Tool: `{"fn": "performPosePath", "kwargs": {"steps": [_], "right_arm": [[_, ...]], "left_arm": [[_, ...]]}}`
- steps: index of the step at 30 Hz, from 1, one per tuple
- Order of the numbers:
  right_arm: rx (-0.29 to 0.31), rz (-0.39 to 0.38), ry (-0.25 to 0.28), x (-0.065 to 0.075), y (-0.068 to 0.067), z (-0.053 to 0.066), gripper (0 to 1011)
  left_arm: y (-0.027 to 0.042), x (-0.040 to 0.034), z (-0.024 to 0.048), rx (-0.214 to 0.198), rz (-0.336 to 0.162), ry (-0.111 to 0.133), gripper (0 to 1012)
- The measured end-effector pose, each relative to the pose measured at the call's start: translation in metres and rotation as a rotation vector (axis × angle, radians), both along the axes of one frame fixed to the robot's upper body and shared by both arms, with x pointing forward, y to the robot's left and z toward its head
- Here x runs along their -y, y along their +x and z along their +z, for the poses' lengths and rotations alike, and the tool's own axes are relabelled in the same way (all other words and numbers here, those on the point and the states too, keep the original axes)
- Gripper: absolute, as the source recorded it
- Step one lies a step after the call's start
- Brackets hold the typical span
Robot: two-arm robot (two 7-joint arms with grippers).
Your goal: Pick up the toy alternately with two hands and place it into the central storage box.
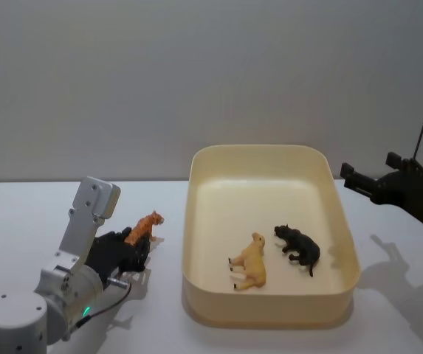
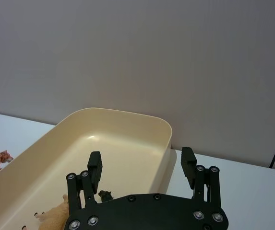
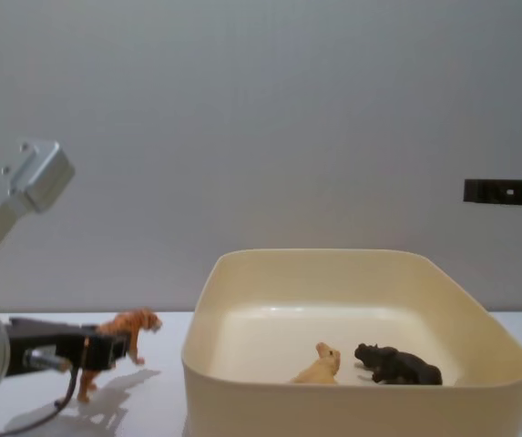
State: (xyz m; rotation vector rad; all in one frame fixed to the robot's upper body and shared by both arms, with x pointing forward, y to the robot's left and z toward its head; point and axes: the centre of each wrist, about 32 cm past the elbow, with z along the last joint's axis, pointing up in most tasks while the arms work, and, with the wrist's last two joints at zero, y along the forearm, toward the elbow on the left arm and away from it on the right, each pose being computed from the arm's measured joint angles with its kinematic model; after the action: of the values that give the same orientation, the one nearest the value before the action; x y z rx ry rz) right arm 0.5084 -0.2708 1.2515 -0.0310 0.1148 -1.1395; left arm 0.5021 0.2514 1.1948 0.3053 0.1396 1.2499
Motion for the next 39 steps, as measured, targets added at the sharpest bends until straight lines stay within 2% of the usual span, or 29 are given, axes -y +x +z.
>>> {"fn": "performPosePath", "kwargs": {"steps": [7, 13, 17, 22, 29, 35, 39], "right_arm": [[0.0, 0.0, 0.0, 0.0, 0.0, 0.0, 1001], [0.0, 0.0, 0.0, 0.0, 0.0, 0.0, 1001], [0.0, 0.0, 0.0, 0.0, 0.0, 0.0, 1001], [0.0, 0.0, 0.0, 0.0, 0.0, 0.0, 1001], [0.0, 0.0, 0.0, 0.0, 0.0, 0.0, 1001], [0.0, 0.0, 0.0, 0.0, 0.0, 0.0, 1001], [0.0, 0.0, 0.0, 0.0, 0.0, 0.0, 1001]], "left_arm": [[0.006, -0.0004, 0.0113, 0.063, -0.009, 0.007, 294], [0.0172, -0.0013, 0.0264, 0.134, -0.055, 0.006, 294], [0.0244, -0.0016, 0.0345, 0.165, -0.095, 0.002, 294], [0.0322, -0.002, 0.0415, 0.187, -0.147, -0.006, 294], [0.0436, -0.0011, 0.0502, 0.206, -0.251, -0.029, 294], [0.0505, 0.0014, 0.054, 0.209, -0.329, -0.047, 294], [0.0565, 0.0054, 0.056, 0.206, -0.402, -0.067, 294]]}}
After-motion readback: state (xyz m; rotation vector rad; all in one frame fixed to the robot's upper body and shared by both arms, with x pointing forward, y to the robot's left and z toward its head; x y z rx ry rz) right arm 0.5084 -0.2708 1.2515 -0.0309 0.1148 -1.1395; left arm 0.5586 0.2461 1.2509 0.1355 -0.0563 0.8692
